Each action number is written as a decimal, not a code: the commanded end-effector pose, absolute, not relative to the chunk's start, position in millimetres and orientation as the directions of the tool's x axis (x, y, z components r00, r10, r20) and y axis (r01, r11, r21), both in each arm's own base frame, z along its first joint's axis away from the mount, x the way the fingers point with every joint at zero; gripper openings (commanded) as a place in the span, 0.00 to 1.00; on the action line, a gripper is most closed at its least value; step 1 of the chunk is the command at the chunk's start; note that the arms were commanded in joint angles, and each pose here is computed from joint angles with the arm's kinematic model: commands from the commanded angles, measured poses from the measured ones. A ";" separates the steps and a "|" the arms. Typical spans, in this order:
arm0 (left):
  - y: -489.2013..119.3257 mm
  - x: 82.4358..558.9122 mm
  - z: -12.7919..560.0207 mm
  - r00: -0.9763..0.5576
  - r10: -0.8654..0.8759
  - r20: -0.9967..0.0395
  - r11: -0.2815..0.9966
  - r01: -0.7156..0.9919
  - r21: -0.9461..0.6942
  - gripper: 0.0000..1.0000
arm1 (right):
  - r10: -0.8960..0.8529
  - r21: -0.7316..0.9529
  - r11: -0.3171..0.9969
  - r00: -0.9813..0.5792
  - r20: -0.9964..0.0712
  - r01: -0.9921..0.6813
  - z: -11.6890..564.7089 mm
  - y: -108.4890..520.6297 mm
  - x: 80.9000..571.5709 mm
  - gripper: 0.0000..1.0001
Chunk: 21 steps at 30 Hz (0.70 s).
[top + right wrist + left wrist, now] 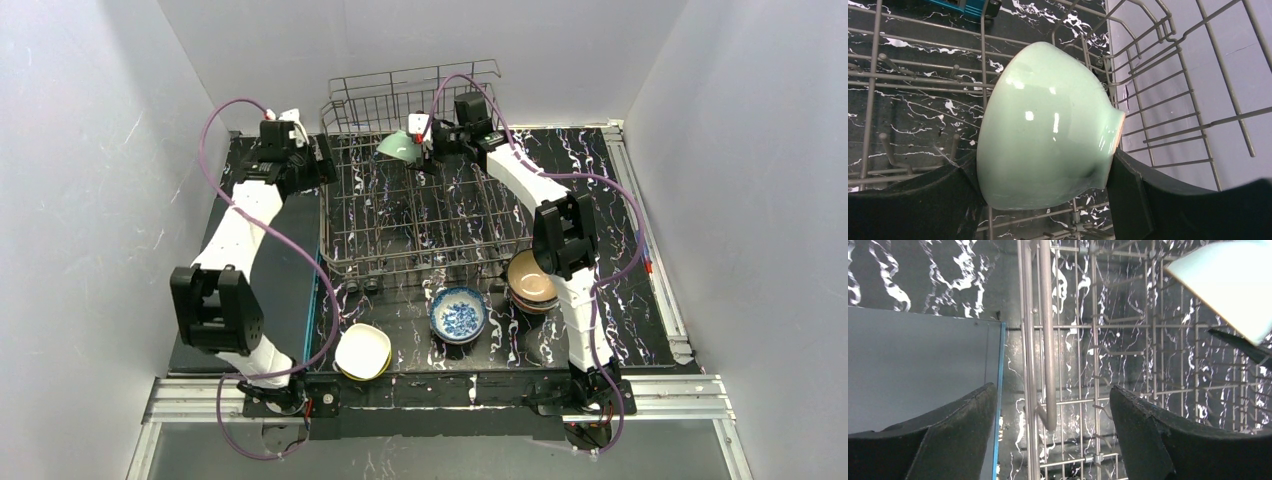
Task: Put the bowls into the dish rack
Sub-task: Turn the bowl upside down on the dish rack.
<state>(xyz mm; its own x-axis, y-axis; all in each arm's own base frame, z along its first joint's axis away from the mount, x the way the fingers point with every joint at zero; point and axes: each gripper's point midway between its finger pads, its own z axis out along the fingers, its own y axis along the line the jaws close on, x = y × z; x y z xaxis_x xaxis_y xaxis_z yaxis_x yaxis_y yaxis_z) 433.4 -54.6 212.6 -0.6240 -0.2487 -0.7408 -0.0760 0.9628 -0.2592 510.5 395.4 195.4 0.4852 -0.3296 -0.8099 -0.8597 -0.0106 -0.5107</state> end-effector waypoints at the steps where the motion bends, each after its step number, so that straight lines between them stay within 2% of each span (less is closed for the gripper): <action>1: -73.8 431.8 194.0 -0.718 -0.202 -0.666 0.955 0.007 -0.298 0.78 | -0.230 -0.680 0.017 0.659 -0.717 -0.733 278.3 399.4 503.5 0.01; 4: -87.4 432.2 183.6 -0.752 -0.166 -0.638 0.950 0.050 -0.307 0.74 | -0.233 -0.690 0.019 0.668 -0.707 -0.724 283.7 396.5 501.6 0.01; 7: -93.8 430.8 172.3 -0.774 -0.093 -0.626 0.968 0.077 -0.239 0.70 | -0.236 -0.702 0.015 0.680 -0.694 -0.712 288.7 394.2 498.6 0.01; 14: -112.5 423.8 170.2 -0.746 0.100 -0.658 0.977 0.197 -0.075 0.45 | -0.262 -0.727 0.001 0.702 -0.662 -0.686 290.1 388.2 495.1 0.01; 17: -120.6 421.5 169.6 -0.726 0.163 -0.668 0.968 0.250 -0.035 0.27 | -0.272 -0.739 -0.012 0.713 -0.646 -0.674 290.3 386.5 493.3 0.01; 21: -129.9 418.9 168.7 -0.703 0.227 -0.674 0.951 0.309 -0.002 0.07 | -0.288 -0.749 -0.023 0.721 -0.630 -0.663 290.0 383.2 492.2 0.01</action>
<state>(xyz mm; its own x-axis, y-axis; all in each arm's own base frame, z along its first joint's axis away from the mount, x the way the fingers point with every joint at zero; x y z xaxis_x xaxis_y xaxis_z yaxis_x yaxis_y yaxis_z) 421.6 -104.3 144.3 -0.7834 0.1094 -0.6119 0.1599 0.9867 -0.0282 502.3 384.6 216.9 0.5768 -0.3485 -0.7388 -0.7958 -0.0356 -0.6045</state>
